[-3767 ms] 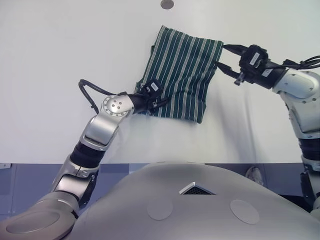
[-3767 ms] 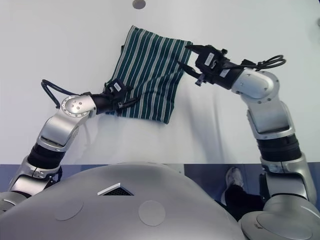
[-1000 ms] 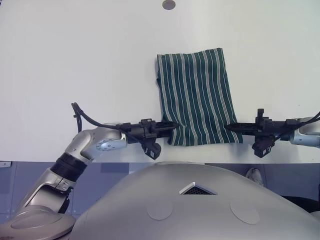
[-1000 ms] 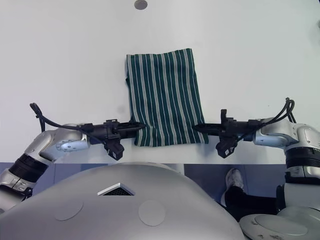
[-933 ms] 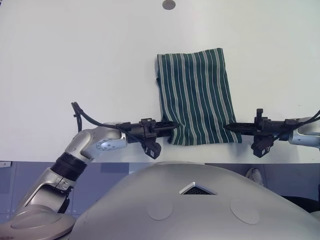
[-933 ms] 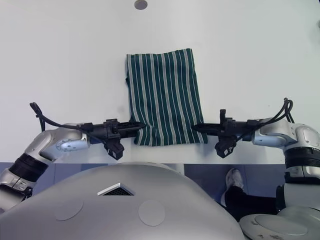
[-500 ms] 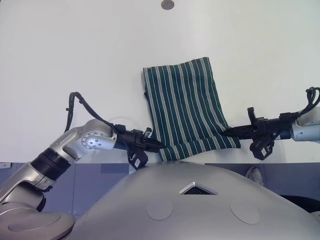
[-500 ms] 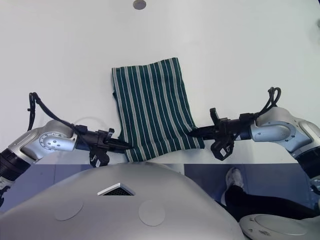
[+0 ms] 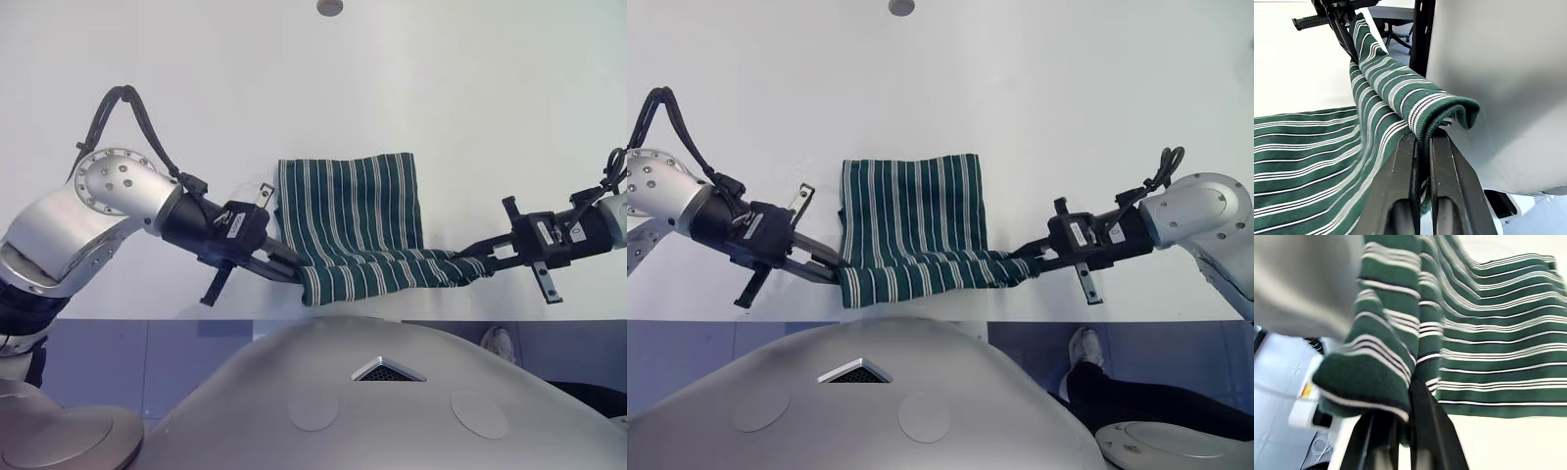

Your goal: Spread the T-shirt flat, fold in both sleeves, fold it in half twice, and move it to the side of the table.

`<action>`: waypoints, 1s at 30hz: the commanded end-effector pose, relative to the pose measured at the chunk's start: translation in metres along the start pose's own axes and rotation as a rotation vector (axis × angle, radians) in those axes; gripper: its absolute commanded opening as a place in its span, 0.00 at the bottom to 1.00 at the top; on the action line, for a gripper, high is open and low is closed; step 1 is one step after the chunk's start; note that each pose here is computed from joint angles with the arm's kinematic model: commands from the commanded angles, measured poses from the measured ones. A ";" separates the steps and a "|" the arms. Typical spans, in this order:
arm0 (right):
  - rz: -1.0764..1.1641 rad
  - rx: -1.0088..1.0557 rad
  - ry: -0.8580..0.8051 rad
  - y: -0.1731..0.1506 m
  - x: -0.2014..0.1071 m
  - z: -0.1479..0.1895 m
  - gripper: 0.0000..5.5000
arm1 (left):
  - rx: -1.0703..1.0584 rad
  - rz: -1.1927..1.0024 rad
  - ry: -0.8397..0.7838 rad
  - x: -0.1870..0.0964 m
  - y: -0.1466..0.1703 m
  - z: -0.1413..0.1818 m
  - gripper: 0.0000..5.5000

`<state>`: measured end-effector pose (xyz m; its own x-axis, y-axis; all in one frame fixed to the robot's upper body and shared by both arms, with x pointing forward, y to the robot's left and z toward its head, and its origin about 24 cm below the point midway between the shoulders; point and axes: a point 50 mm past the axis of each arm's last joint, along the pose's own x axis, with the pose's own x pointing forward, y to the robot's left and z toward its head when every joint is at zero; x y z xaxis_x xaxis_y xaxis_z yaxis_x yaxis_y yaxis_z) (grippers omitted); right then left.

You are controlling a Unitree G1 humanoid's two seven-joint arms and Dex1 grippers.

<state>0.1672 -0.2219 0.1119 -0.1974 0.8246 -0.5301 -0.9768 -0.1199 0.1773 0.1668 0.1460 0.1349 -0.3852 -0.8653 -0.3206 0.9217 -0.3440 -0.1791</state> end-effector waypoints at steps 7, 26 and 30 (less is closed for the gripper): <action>-0.177 0.131 -0.171 -0.044 0.004 0.005 0.01 | -0.156 0.103 -0.141 -0.005 0.025 -0.012 0.01; -0.291 0.629 -0.478 -0.075 0.032 -0.026 0.01 | -0.708 0.583 -0.448 -0.010 0.056 -0.054 0.01; -0.369 0.695 -0.495 -0.082 0.030 -0.035 0.01 | -0.740 0.655 -0.433 -0.012 0.057 -0.065 0.01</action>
<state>0.2336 -0.2021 0.0528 0.2823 0.9272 -0.2461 -0.6966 0.3745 0.6119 0.2195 0.1552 0.0719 0.3082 -0.9303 -0.1989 0.6545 0.3591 -0.6654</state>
